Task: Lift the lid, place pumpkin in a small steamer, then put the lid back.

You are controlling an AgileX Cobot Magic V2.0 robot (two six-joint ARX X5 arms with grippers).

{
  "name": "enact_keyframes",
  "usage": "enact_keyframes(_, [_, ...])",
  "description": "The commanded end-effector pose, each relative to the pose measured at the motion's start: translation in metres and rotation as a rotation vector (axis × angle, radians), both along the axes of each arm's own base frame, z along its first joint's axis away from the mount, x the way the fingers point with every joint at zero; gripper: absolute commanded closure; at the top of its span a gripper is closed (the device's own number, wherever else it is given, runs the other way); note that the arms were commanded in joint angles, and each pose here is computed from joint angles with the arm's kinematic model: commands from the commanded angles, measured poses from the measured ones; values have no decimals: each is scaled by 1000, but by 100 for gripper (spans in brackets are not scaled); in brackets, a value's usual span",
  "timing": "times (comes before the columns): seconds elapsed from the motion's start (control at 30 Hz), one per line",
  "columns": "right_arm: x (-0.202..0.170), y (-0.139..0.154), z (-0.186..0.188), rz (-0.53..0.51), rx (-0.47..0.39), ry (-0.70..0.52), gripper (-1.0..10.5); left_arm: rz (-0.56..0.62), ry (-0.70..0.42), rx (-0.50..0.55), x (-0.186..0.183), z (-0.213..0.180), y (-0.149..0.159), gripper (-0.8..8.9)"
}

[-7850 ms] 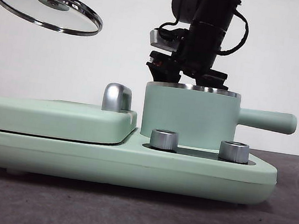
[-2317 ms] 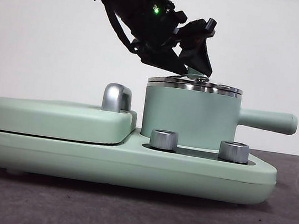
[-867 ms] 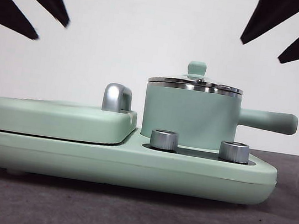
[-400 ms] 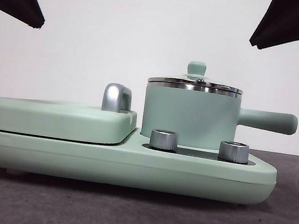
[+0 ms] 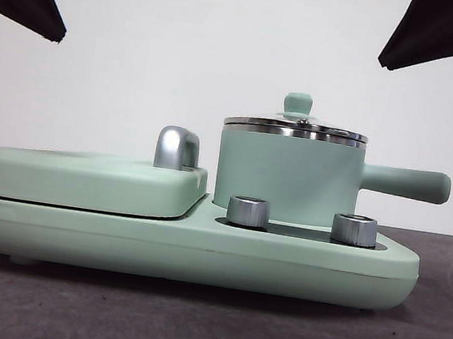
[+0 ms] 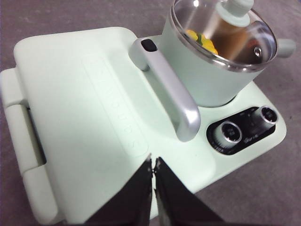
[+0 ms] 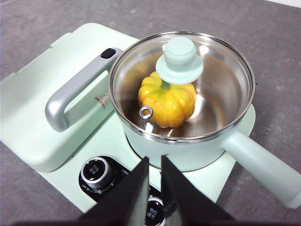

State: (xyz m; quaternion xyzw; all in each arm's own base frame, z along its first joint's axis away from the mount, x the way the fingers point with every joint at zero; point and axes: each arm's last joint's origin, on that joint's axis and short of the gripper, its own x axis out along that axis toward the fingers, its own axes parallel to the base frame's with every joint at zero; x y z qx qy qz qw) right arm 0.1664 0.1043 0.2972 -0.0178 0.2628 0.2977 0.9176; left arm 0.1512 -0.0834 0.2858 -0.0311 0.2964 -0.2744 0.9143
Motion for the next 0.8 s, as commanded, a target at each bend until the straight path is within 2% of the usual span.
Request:
enact_keyframes(0.03, [0,2,3,11,6,-18,911,0,-57,62,-2,1,8,807])
enact_keyframes(0.23, [0,2,3,11,6,-18,911,205,-51,-9,-16,-18,40,807])
enact_keyframes(0.33, [0,2,3,11,6,-18,911,261,-105,-6,-28,-29,52,807])
enact_keyframes(0.53, [0,2,3,11,6,-18,911,336,-241,7,-49,-52,67,807])
enact_keyframes(0.8, [0,2,3,11,6,-18,911,388,-355,37,-57,-93,75,807])
